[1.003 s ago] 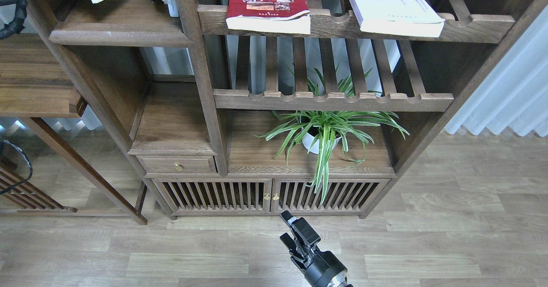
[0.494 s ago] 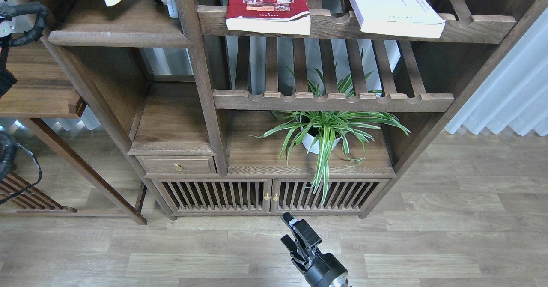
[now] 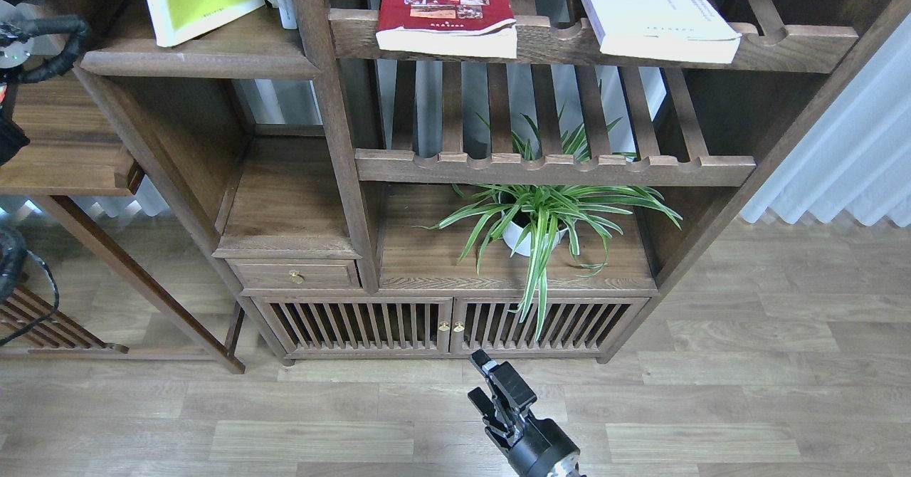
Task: Organize books on shelf
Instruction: 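Place the paperback upright on the top shelf beside the red book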
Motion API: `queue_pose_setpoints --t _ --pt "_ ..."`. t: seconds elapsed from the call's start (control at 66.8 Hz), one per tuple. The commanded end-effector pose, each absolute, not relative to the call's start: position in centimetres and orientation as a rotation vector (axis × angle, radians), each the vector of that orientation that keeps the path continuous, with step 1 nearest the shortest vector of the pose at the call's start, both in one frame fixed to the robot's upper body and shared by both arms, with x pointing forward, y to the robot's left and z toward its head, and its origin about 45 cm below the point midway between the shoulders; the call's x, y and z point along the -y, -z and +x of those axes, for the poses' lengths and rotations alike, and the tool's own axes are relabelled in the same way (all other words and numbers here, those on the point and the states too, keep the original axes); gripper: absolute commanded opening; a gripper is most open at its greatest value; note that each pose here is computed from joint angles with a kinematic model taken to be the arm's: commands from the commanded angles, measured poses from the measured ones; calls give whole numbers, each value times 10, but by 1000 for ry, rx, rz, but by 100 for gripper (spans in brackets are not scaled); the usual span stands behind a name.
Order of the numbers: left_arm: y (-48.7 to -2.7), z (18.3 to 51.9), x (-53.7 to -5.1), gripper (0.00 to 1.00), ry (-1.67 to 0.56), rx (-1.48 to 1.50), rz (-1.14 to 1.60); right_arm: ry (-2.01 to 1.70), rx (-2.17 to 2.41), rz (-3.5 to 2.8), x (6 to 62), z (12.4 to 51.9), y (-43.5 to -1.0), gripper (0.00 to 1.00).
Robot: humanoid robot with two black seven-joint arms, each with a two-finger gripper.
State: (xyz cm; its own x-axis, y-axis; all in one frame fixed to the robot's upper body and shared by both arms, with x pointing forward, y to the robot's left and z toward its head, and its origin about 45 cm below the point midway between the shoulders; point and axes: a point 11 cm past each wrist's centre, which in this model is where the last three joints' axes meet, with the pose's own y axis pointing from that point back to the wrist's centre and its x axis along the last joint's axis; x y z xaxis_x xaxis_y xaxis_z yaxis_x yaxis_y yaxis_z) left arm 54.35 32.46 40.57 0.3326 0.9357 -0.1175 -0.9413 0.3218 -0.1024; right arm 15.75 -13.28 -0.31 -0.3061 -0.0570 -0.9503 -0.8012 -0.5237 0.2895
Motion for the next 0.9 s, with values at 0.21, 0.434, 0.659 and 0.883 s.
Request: queue_pose_setpoints --t 0.21,0.434,0.659,0.883 --pt "-418 550 -256 53 -1107 -130 -343 -1879 -1102 -1420 133 158 3 99" --pt "-442 550 -238 60 -1050 -199 -542 -1881 -1107 -1414 134 157 4 99" --pt "-438 547 -259 62 -1074 -220 -599 -1882 -1109 -1409 134 156 4 99" --pt "-423 536 -282 67 -1078 -223 -595 -1865 -1117 -1395 138 160 3 99"
